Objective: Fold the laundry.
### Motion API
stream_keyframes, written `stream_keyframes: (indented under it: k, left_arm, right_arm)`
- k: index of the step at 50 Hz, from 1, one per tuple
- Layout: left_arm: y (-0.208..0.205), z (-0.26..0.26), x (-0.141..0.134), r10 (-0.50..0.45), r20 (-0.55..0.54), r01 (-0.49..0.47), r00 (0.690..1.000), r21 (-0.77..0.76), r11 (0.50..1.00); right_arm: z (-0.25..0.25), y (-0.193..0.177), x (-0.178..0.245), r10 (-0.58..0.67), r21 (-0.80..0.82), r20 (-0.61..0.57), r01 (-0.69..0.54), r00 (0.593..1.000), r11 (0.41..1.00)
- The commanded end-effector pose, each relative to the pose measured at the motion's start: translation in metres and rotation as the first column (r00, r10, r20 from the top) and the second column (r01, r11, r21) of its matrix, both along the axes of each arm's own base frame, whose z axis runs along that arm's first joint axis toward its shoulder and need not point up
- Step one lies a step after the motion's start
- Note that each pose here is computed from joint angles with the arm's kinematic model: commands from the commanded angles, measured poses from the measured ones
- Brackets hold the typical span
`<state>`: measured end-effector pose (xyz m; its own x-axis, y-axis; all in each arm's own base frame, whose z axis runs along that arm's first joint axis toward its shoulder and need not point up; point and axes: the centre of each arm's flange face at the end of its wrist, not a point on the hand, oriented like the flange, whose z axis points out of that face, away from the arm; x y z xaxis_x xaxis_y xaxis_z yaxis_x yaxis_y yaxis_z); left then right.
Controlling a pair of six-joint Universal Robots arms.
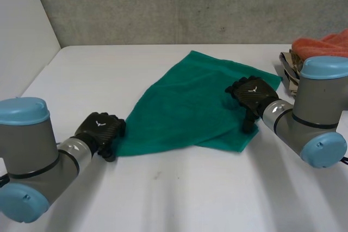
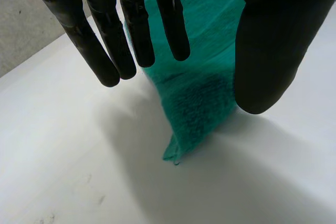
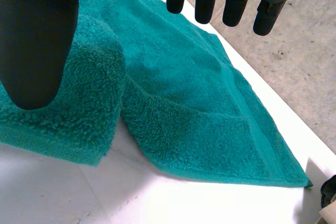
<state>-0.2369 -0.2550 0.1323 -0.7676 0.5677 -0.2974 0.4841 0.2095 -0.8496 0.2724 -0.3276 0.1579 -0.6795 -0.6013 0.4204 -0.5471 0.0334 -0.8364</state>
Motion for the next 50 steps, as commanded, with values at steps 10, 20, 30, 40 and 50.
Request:
stream_keyframes:
  k: [10,20,30,40,50]
  left_arm:
    - [-0.018,0.000,-0.007,-0.007,0.075,0.015,0.997,-0.104,0.994]
    - [-0.017,0.059,-0.012,0.035,-0.022,-0.040,0.999,-0.309,0.950]
    - [-0.013,0.090,-0.024,-0.001,-0.076,-0.028,0.997,-0.386,0.922]
    - [-0.008,0.115,-0.038,-0.043,-0.121,-0.013,0.992,-0.425,0.905]
    - [-0.026,0.163,-0.044,-0.035,-0.181,-0.068,0.983,-0.535,0.842]
  right_arm:
    - [0.007,-0.008,-0.019,-0.119,0.166,0.071,0.106,0.990,0.980]
    - [0.022,-0.010,-0.045,-0.199,0.410,0.066,0.155,0.978,0.899]
    - [-0.002,-0.008,-0.028,-0.098,0.426,0.084,0.053,0.992,0.903]
    - [-0.015,0.015,0.004,-0.067,0.452,0.147,-0.006,0.987,0.892]
    - [0.025,0.113,0.045,0.126,0.388,0.227,-0.208,0.966,0.898]
